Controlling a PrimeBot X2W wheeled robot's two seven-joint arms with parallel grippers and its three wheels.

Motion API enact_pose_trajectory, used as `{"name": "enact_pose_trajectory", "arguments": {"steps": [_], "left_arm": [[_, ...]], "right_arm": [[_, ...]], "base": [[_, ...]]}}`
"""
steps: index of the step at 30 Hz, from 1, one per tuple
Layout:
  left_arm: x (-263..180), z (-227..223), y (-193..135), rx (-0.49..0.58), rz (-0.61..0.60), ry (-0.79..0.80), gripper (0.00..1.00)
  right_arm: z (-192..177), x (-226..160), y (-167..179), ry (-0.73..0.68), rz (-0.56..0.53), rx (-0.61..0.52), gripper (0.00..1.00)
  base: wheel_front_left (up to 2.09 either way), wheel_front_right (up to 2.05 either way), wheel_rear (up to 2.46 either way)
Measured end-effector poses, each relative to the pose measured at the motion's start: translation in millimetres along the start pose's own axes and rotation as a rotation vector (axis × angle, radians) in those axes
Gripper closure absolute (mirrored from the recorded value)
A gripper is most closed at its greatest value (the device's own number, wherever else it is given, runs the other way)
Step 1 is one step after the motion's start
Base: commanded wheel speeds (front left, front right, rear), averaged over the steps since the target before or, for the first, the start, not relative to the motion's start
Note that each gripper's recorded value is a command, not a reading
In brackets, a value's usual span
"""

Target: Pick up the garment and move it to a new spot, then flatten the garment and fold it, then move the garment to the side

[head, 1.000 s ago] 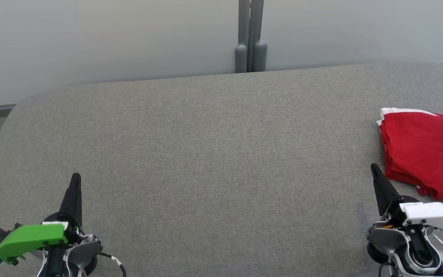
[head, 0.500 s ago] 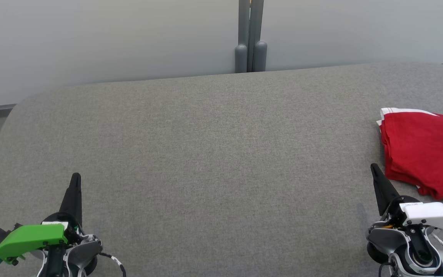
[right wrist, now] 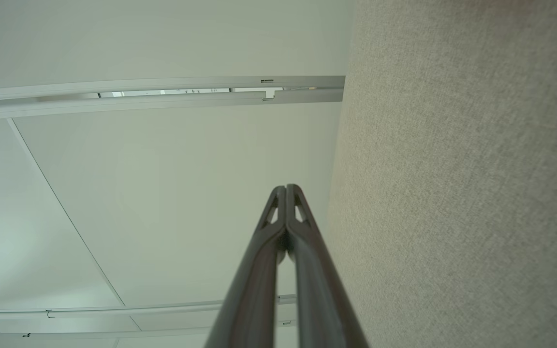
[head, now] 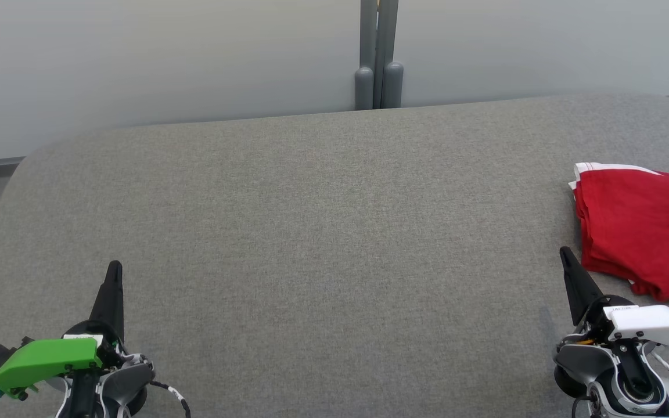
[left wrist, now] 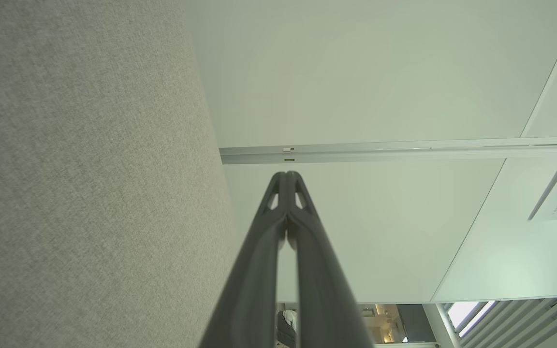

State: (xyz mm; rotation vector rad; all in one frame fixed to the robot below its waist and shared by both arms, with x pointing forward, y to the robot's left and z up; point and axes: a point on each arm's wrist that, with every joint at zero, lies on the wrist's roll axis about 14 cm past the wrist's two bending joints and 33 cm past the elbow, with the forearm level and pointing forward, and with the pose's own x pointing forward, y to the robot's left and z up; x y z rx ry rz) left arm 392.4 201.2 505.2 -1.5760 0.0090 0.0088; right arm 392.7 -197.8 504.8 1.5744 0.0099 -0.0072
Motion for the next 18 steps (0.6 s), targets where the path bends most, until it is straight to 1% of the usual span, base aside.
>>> {"name": "enact_pose_trajectory", "arguments": {"steps": [18], "left_arm": [[0.0,0.0,0.0,0.0,0.0,0.0,1.0]], "right_arm": [[0.0,0.0,0.0,0.0,0.0,0.0,1.0]], "base": [[0.0,0.0,0.0]]}}
